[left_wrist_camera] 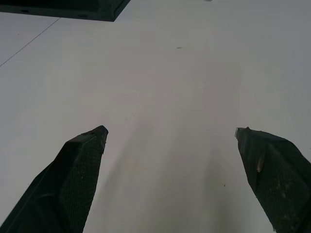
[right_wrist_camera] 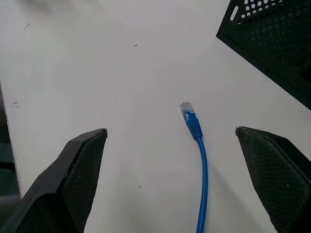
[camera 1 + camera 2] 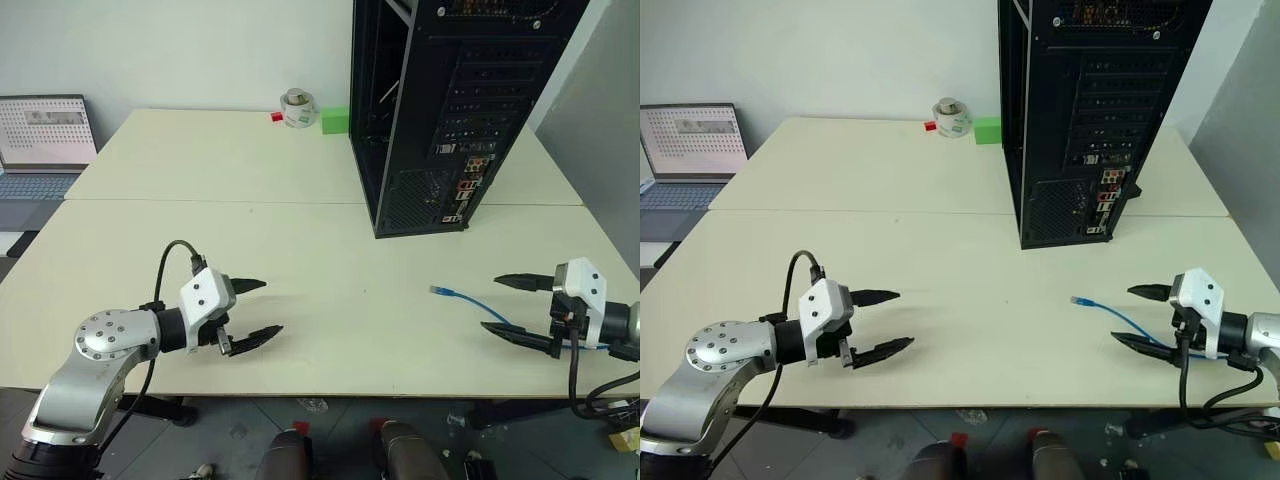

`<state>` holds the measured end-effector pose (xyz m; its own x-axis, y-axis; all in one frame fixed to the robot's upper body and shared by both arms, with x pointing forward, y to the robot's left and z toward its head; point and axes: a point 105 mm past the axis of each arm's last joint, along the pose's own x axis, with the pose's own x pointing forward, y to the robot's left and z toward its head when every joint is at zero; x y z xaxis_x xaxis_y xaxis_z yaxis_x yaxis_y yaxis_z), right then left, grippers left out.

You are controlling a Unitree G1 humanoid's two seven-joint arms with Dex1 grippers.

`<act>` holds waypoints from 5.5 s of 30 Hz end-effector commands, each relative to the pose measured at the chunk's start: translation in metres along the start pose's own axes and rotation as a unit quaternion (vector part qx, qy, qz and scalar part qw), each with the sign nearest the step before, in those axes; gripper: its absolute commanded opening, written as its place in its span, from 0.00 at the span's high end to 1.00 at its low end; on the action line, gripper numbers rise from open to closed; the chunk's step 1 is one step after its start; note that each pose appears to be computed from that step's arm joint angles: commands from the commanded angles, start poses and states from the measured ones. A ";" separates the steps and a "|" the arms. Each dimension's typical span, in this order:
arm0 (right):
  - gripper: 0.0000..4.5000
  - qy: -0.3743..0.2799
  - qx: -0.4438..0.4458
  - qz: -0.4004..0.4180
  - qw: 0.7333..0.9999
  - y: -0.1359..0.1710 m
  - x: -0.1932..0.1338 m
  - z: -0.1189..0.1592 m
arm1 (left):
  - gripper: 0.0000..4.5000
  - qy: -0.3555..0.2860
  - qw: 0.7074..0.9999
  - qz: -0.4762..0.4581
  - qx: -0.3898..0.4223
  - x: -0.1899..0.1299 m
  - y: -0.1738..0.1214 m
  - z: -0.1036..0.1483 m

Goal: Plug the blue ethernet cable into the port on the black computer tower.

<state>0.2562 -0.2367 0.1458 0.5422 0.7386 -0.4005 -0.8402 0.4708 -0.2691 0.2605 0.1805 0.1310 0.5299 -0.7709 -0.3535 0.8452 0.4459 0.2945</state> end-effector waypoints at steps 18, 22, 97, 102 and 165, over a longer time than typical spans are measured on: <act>0.00 0.014 -0.009 0.002 1.000 0.006 0.009 -0.002 | 0.00 -0.008 0.998 -0.047 0.049 0.012 -0.009 0.016; 0.00 0.035 -0.012 -0.002 0.999 0.006 0.034 -0.017 | 0.00 -0.043 0.994 -0.083 0.052 0.026 -0.020 0.027; 1.00 -0.029 -0.132 0.166 0.977 0.046 0.141 0.060 | 0.76 -0.052 0.982 -0.166 0.068 0.111 -0.025 0.045; 1.00 -0.030 -0.133 0.168 0.976 0.047 0.141 0.061 | 0.94 -0.050 0.983 -0.163 0.071 0.113 -0.024 0.042; 1.00 -0.135 0.192 0.205 0.950 0.045 0.123 0.098 | 0.94 -0.263 0.795 0.073 0.542 0.089 -0.020 0.065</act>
<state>0.2874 -0.0815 0.1609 0.2198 0.9602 -0.1723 -0.9339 0.2581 0.2473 0.2868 0.0732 0.1386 0.2732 -0.9611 0.0400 0.1127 0.0733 0.9909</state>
